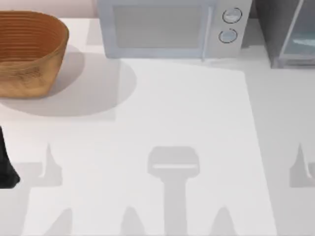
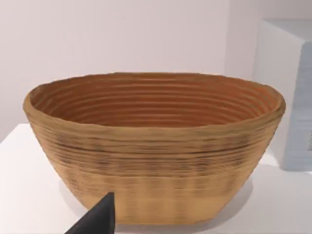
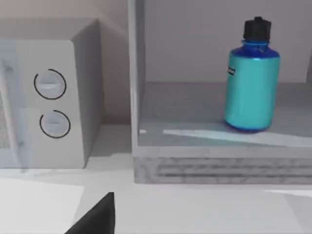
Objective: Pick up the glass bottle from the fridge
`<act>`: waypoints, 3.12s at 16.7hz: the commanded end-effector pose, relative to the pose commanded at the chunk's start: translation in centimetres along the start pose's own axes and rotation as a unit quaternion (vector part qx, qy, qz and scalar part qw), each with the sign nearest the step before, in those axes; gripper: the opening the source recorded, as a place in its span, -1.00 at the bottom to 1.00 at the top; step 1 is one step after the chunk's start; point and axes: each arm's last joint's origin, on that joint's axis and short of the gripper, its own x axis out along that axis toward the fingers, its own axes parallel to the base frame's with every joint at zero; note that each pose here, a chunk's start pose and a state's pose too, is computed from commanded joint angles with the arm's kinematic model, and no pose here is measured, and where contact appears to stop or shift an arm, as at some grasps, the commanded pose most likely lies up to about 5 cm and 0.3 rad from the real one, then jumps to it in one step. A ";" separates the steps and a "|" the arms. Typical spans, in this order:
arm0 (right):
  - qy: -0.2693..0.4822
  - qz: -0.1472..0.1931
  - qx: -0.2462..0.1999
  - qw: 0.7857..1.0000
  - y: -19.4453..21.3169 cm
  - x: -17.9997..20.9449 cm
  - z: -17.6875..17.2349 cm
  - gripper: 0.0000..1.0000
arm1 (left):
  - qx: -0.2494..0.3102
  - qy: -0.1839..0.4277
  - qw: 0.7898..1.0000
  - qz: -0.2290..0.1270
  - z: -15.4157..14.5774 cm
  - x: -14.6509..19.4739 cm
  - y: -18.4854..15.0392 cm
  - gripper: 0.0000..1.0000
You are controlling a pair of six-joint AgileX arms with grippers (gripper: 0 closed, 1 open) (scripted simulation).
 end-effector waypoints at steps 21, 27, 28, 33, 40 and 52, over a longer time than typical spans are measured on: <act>0.013 -0.002 0.004 1.000 -7.2 9.0 -2.0 1.00 | 0.000 0.000 1.000 0.000 0.0 0.0 0.0 1.00; 0.004 0.000 0.002 1.000 -9.7 9.8 -4.6 1.00 | 0.000 0.000 1.000 0.000 0.0 0.0 0.0 1.00; 0.002 0.000 0.001 1.000 -9.9 9.9 -4.9 1.00 | 0.000 0.000 1.000 0.000 0.0 0.0 0.0 1.00; 0.000 0.000 0.000 1.000 -10.1 9.9 -5.0 1.00 | 0.000 0.000 1.000 0.000 0.0 0.0 0.0 1.00; 0.006 -0.002 0.001 1.000 -10.9 13.9 -5.5 1.00 | 0.000 0.000 1.000 0.000 0.0 0.0 0.0 1.00; -0.001 -0.005 -0.002 1.000 -9.3 30.9 -5.6 1.00 | 0.000 0.000 1.000 0.000 0.0 0.0 0.0 1.00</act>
